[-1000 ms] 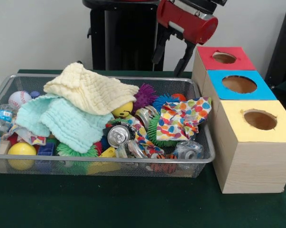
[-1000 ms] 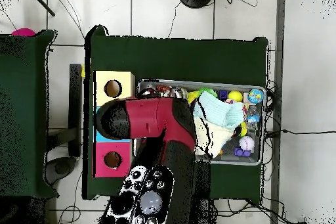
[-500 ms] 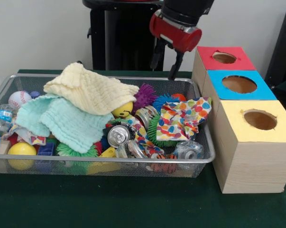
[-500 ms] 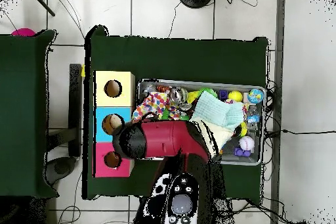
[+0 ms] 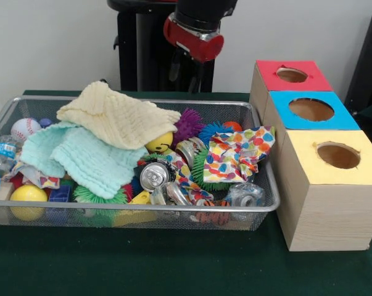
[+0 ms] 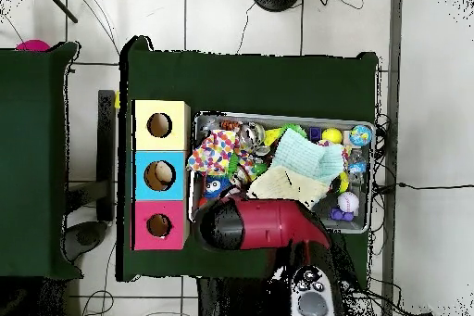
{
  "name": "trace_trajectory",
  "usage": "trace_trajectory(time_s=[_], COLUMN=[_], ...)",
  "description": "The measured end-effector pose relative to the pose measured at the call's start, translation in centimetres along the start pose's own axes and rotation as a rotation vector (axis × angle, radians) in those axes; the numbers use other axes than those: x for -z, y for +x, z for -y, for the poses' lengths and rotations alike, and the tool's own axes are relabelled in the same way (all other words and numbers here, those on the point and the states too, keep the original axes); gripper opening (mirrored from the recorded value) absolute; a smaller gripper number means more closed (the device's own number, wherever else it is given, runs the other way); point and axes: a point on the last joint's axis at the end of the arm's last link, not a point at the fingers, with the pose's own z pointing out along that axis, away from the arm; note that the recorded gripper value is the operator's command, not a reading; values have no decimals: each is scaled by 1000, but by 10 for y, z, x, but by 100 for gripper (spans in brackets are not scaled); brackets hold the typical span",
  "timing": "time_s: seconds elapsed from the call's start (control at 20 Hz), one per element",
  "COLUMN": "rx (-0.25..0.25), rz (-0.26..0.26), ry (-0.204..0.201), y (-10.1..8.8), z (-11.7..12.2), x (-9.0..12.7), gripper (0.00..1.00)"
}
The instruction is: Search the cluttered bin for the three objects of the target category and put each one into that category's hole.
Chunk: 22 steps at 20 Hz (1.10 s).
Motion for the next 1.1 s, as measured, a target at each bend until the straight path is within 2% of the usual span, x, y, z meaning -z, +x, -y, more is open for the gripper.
trace_trajectory(time_s=[0.15,0.5,0.55,0.7,0.85,0.9,1.0,1.1], rx=[-37,-98,-125,-152,-183,-188,-187,-169], rz=[-27,-30,-21,-7,25,40,47,52], ry=[2,-10,-17,-26,-43,-50,-53,-50], y=[-2,-7,-12,-20,-39,-50,-59,-72], z=[30,73,86,98,111,117,120,124], x=[5,27,35,44,59,67,73,82], gripper=[100,100,100,100,100,100,100,100])
